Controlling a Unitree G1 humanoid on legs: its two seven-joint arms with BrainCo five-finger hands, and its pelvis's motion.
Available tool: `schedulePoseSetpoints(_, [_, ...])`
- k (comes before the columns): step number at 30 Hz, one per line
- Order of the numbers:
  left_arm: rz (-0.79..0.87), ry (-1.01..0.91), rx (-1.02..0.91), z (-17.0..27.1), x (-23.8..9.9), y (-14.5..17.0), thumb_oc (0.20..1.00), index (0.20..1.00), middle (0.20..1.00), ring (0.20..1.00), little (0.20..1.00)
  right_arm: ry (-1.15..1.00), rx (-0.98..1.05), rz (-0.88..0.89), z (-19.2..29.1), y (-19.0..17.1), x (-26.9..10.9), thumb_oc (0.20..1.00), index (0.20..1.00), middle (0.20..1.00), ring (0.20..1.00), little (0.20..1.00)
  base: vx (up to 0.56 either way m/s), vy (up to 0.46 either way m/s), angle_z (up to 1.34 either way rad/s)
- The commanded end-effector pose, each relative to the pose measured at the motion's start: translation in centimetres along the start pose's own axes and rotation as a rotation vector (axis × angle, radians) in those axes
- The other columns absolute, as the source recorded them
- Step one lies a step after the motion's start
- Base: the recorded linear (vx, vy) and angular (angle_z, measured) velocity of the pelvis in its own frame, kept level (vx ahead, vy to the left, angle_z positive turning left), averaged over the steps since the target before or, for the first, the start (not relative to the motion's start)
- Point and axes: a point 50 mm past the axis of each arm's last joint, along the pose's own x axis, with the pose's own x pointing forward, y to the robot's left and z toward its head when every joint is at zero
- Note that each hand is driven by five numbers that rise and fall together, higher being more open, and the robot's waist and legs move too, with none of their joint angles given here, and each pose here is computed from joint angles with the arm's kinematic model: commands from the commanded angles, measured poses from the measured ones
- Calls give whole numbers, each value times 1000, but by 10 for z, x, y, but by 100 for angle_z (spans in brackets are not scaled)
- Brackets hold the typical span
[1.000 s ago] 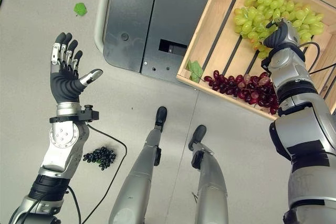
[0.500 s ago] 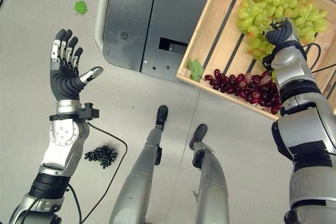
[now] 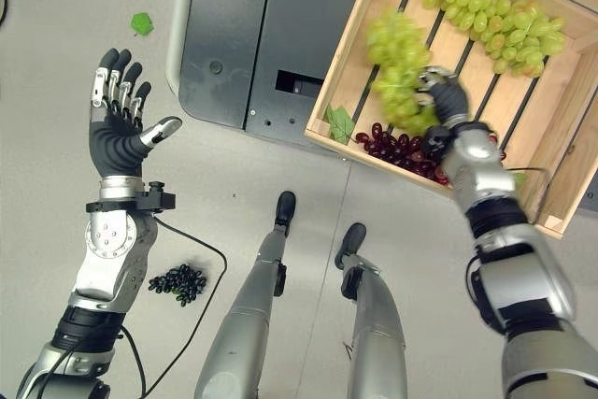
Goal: Pick up the fruits from the basket on one side to the basket on the other side
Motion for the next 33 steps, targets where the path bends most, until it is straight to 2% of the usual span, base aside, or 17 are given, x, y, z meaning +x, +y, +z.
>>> schedulePoseSetpoints(1, [34, -92, -58, 11, 2, 3, 1000, 1000, 1000, 1000, 1000, -125, 204, 176, 4, 35, -3, 200, 200, 200, 200, 200, -3, -55, 11])
schedulePoseSetpoints(9, [38, -94, -79, 9, 2, 5, 1000, 1000, 1000, 1000, 1000, -233, 371, 228, 1, 45, -25, 200, 200, 200, 200, 200, 7, -28, 10])
schedulePoseSetpoints(18, [22, -36, -65, 1, -15, 15, 1000, 1000, 1000, 1000, 1000, -319, 366, 283, 14, 46, -47, 200, 200, 200, 200, 200, 30, 12, 7])
schedulePoseSetpoints(33, [-18, 85, -42, -8, -44, 33, 1000, 1000, 1000, 1000, 1000, -320, 319, 210, 14, 25, -69, 200, 200, 200, 200, 200, 56, 13, 0])
